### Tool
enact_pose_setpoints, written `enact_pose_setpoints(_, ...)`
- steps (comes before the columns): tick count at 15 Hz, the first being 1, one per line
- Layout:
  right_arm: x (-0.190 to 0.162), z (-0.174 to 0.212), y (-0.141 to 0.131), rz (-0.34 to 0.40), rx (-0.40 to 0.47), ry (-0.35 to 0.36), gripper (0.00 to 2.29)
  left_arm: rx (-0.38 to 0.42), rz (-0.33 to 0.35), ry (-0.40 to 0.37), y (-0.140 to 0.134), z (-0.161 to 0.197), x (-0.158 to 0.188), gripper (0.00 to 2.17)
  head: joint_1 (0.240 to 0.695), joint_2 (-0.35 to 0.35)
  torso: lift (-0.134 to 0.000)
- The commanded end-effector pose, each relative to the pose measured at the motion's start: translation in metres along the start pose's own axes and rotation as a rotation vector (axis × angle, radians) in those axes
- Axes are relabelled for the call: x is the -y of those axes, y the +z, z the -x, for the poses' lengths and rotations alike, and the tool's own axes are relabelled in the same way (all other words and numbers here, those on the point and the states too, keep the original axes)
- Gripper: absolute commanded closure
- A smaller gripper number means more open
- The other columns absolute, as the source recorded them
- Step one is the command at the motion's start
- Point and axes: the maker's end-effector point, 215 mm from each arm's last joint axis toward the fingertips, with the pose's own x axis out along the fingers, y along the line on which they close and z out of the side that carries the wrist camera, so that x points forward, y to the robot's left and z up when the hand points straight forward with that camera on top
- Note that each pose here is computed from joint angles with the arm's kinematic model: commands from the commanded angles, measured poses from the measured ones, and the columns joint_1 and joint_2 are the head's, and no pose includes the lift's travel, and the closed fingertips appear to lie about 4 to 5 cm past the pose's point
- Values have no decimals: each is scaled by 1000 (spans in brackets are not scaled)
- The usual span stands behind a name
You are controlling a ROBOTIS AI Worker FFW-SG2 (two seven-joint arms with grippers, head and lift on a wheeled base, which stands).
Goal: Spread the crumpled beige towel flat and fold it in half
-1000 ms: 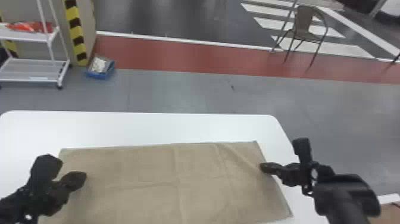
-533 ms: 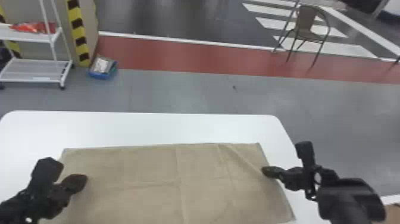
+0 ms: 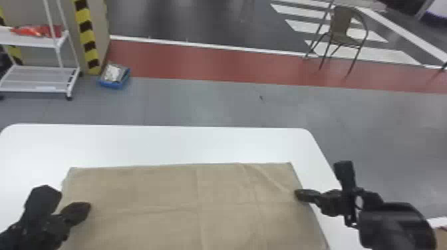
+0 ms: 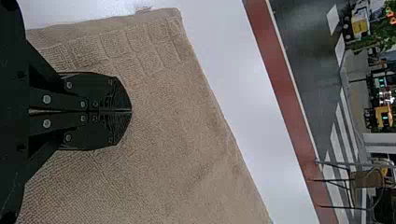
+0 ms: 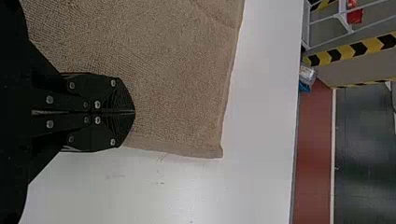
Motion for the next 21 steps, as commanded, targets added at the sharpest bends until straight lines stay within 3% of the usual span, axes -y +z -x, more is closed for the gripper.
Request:
enact_pose_setpoints(1,2,0,1,-4,-6,-3,1480,0,3,6,-4,5,-3,1889,695,-252,0)
enact_pose_setpoints(5,0,-3,13,13,-5,-1,1480,-16,19,11,-20,14,-3,1889,695,-244,0)
enact_pose_setpoints(8,0,-2,15,1,-14,-4,1480,52,21,27,6,21,-12,1882,695,-234,0)
enact_pose_setpoints(9,-3,-1,24,-10,1,1,1477,80,30,27,20,23,-14,1713,695,-232,0)
enact_pose_setpoints(10,-6,-1,26,-38,13,12,1477,93,37,28,27,26,-18,1382,695,-231,0)
enact_pose_setpoints(12,-12,11,51,-34,88,4,1426,125,57,4,50,27,-20,326,695,-226,0)
enact_pose_setpoints(13,-14,13,55,-54,97,7,1133,137,70,2,58,27,-24,53,695,-224,0)
enact_pose_setpoints(15,-14,16,69,-81,110,15,1015,186,63,18,96,20,-37,33,695,-218,0)
enact_pose_setpoints(17,-12,16,86,-80,130,14,1008,172,66,30,104,-1,-51,56,695,-211,0)
enact_pose_setpoints(21,-10,18,102,-62,163,11,1008,143,-2,39,121,-32,-68,87,695,-199,0)
